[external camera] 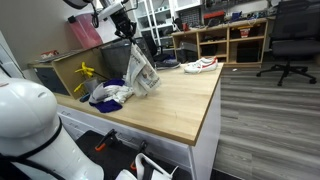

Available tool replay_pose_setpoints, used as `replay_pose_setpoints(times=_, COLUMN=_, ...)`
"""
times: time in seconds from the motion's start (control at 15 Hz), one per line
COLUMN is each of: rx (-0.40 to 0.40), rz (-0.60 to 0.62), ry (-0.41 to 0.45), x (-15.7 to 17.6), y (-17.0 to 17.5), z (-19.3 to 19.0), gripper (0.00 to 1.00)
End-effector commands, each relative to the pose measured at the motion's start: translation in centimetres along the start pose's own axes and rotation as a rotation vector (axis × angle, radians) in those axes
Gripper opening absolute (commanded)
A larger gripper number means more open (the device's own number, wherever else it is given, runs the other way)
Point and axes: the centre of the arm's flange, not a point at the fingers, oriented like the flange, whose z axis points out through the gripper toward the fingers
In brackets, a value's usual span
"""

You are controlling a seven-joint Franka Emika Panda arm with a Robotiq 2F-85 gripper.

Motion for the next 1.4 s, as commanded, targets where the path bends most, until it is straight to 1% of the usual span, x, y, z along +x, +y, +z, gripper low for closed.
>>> replay_pose_setpoints(times=0.0, rx=0.015, rz=-0.163, ry=-0.055, x=0.3, y=0.3, z=-2.1, gripper=0.01)
replay_pose_setpoints(times=0.2, rx=0.001, rz=-0.258, ry=-0.092, x=-0.2, y=1.0, z=-3.1, gripper=0.01)
replay_pose_setpoints(times=0.4, rx=-0.017, rz=-0.299, ry=-0.111, x=-0.4, y=2.7, z=-3.8, gripper=0.01)
replay_pose_setpoints(times=0.53, rx=-0.036, rz=-0.296, ry=-0.110, x=-0.4, y=4.1, z=-3.7, gripper=0.01)
replay_pose_setpoints(times=0.73, rx=-0.048, rz=-0.245, ry=-0.104, x=-0.4, y=6.4, z=-3.3, gripper=0.01)
replay_pose_setpoints(times=0.93, rx=-0.044, rz=-0.218, ry=-0.102, x=-0.4, y=7.4, z=-3.0, gripper=0.01)
replay_pose_setpoints(times=1.07, rx=-0.042, rz=-0.207, ry=-0.096, x=-0.4, y=7.2, z=-2.9, gripper=0.01)
replay_pose_setpoints(times=1.13, rx=-0.040, rz=-0.205, ry=-0.092, x=-0.4, y=6.9, z=-3.0, gripper=0.07)
replay_pose_setpoints(times=1.2, rx=-0.037, rz=-0.201, ry=-0.088, x=-0.4, y=6.7, z=-3.1, gripper=0.29)
replay_pose_setpoints(times=1.33, rx=-0.020, rz=-0.202, ry=-0.072, x=-0.7, y=5.7, z=-3.4, gripper=0.32)
